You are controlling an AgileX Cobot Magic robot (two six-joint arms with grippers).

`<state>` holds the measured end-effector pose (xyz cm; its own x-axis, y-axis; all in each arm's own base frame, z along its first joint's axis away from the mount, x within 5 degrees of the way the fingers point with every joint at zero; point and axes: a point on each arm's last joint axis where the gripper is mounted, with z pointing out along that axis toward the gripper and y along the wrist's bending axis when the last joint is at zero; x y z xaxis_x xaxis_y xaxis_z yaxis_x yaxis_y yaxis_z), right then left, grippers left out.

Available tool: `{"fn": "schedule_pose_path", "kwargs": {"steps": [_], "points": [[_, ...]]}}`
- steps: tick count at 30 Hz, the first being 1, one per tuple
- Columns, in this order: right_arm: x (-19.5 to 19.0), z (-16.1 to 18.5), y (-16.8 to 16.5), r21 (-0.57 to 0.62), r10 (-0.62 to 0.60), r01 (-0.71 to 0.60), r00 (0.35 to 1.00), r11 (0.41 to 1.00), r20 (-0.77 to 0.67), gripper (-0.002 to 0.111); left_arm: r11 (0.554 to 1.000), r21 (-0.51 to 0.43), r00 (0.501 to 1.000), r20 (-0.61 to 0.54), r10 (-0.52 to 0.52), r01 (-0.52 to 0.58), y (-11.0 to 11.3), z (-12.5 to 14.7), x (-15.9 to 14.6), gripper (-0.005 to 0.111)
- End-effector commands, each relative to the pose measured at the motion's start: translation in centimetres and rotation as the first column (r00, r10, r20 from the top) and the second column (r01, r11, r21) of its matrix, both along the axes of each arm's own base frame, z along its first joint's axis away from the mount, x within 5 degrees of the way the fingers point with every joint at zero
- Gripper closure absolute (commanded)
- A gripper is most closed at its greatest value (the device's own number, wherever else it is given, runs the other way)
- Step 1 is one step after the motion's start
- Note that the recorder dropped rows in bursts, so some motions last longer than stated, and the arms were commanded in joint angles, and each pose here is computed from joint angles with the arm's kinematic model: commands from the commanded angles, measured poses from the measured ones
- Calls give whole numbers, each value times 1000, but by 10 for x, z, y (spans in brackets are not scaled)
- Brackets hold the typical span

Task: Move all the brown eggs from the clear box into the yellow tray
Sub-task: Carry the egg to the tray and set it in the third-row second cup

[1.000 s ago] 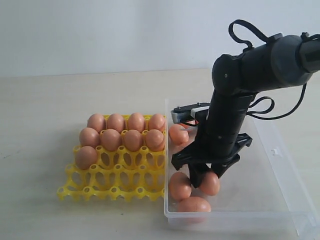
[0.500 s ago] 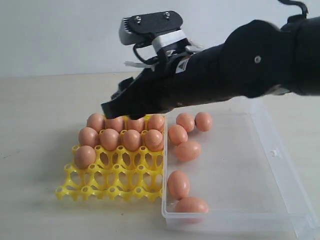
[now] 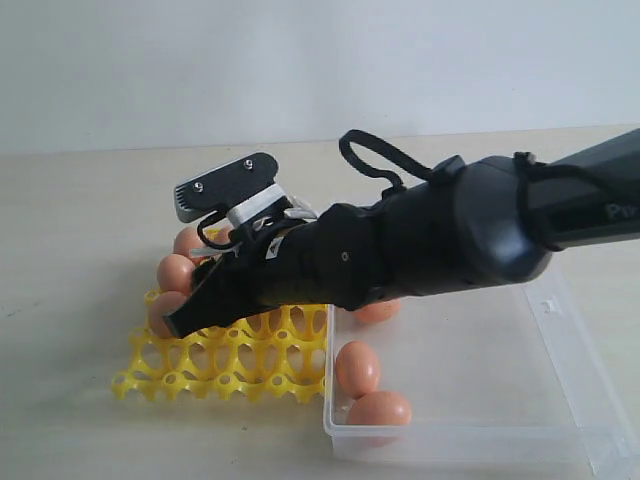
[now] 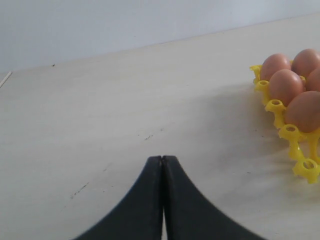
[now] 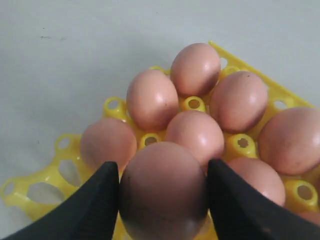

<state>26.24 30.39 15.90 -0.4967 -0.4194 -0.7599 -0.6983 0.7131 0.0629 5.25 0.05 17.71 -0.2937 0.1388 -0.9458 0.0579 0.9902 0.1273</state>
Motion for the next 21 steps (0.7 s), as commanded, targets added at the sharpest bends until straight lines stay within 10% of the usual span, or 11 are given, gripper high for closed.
{"fn": "schedule_pose_path", "kwargs": {"steps": [1,21], "points": [[9,-6,12,28,-23,24,1000,999,-17,108,1000,-6,1000,12,2,-2,0,2,0,107],[15,-1,22,75,-47,48,999,996,-20,108,1000,-6,1000,12,2,-2,0,2,0,107]]}}
